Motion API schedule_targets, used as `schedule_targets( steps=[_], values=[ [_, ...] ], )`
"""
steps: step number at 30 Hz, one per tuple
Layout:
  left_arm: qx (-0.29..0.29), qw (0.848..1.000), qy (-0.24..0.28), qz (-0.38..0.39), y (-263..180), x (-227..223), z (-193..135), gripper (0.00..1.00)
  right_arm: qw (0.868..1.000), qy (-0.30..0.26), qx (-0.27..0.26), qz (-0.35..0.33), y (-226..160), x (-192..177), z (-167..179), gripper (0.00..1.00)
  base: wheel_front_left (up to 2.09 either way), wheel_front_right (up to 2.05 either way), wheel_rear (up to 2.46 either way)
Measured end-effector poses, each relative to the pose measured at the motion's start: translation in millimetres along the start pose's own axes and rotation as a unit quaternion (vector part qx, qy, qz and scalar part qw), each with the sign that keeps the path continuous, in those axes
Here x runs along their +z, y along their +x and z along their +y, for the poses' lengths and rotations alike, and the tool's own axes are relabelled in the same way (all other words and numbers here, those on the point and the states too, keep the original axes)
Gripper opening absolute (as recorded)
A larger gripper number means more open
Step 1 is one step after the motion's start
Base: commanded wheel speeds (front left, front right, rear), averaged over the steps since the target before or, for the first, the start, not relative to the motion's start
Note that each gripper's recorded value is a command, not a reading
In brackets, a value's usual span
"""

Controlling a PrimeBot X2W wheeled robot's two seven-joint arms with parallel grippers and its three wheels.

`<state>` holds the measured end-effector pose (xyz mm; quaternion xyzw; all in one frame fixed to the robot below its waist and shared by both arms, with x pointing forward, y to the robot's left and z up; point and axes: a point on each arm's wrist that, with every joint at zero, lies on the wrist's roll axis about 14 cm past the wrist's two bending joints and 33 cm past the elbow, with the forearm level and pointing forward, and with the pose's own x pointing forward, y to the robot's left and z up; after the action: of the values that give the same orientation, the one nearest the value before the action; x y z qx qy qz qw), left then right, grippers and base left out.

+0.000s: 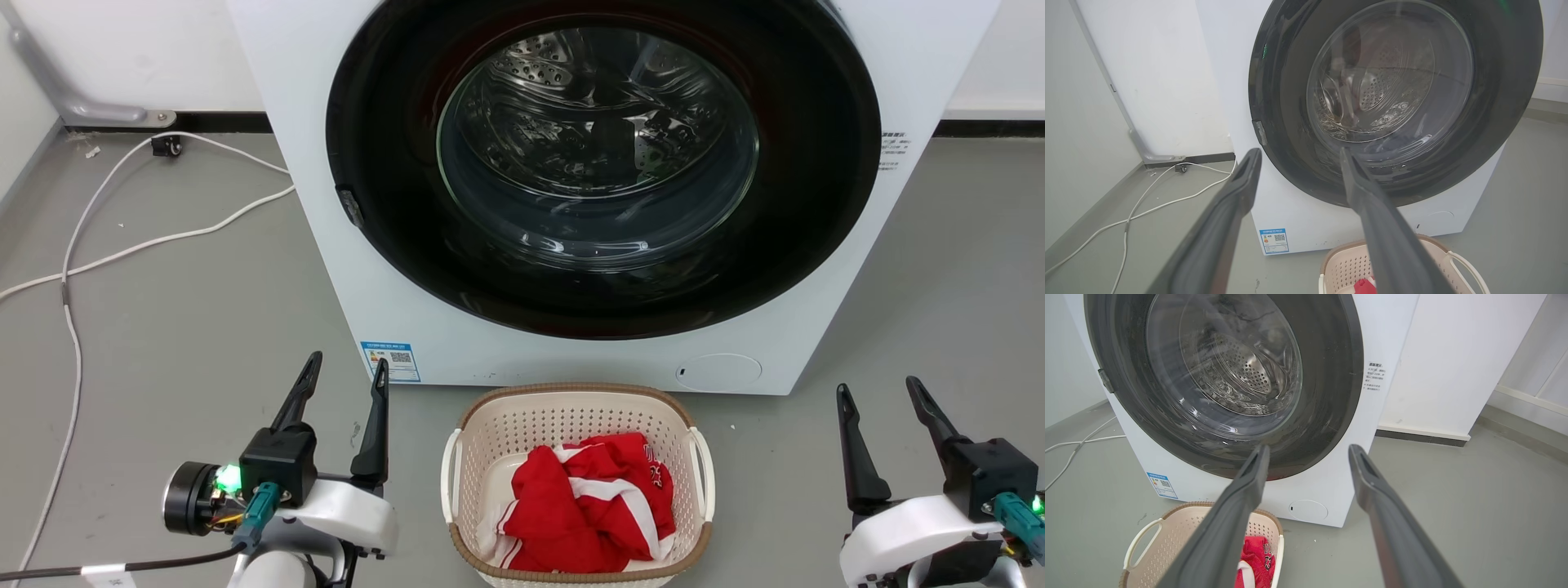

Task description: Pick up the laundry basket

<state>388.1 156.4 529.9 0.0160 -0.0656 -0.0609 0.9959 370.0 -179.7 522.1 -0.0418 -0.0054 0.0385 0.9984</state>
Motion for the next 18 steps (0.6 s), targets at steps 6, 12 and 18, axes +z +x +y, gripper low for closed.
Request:
schedule_targets(
  steps=[6, 12, 18],
  values=[
    [-0.002, 1.0, 0.014, -0.003, -0.1, -0.4, -1.1, 1.0, 1.0, -0.02, 0.002, 0.003, 0.8, -2.7, 0.7, 1.0, 0.0, 0.0, 0.0],
    [-0.003, 1.0, 0.017, -0.001, 0.1, -2.2, -1.8, 1.0, 0.999, -0.031, 0.002, 0.007, 1.2, -5.7, 0.3, 1.0, 0.0, 0.0, 0.0],
    [-0.004, 1.0, 0.012, 0.003, 1.6, -5.4, -1.9, 1.0, 1.0, -0.03, 0.0, 0.007, 4.1, -6.6, -1.0, 1.0, 0.0, 0.0, 0.0]
  ],
)
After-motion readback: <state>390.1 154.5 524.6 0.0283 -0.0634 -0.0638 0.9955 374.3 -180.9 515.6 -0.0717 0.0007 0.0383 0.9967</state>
